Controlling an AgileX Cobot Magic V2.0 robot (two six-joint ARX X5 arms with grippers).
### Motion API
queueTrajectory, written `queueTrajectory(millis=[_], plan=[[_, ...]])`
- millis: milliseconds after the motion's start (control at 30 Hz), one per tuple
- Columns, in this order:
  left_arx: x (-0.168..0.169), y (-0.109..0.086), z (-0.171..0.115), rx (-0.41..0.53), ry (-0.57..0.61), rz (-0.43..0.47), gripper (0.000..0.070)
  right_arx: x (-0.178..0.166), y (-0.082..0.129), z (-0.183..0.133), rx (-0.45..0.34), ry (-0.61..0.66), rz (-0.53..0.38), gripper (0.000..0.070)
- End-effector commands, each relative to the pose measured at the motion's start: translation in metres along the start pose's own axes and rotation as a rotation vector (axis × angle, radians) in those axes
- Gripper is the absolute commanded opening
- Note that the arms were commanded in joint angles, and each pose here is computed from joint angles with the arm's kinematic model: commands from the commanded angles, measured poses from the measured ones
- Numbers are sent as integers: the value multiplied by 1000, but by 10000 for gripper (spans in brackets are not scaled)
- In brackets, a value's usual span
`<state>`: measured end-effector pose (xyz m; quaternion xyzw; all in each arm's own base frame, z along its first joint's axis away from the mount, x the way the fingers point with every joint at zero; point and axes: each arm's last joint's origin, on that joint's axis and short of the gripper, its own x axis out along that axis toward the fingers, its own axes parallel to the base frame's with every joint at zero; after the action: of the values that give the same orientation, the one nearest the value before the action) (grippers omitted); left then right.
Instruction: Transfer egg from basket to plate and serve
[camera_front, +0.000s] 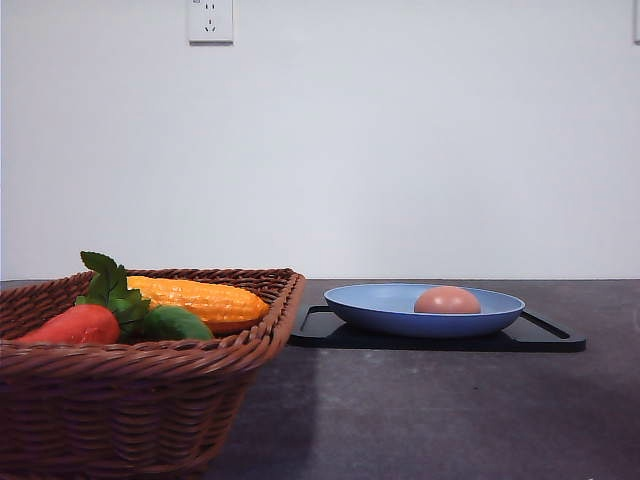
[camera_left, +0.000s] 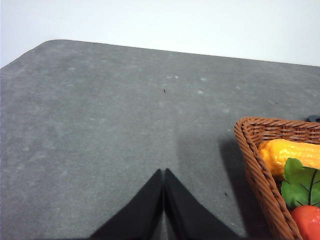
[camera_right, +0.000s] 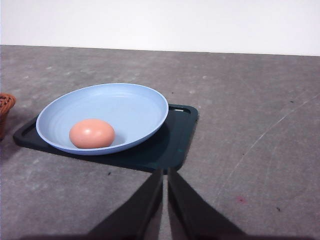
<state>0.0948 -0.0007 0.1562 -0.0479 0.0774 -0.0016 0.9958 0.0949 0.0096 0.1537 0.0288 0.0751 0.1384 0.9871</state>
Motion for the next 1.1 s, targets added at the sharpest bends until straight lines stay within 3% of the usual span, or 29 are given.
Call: queueTrajectory(millis=[0, 1067], plan=[[3, 1, -9, -2, 30, 2, 0, 0, 0, -2, 8, 5, 1, 0], [3, 1, -9, -2, 30, 2, 0, 0, 0, -2, 8, 5, 1, 0]])
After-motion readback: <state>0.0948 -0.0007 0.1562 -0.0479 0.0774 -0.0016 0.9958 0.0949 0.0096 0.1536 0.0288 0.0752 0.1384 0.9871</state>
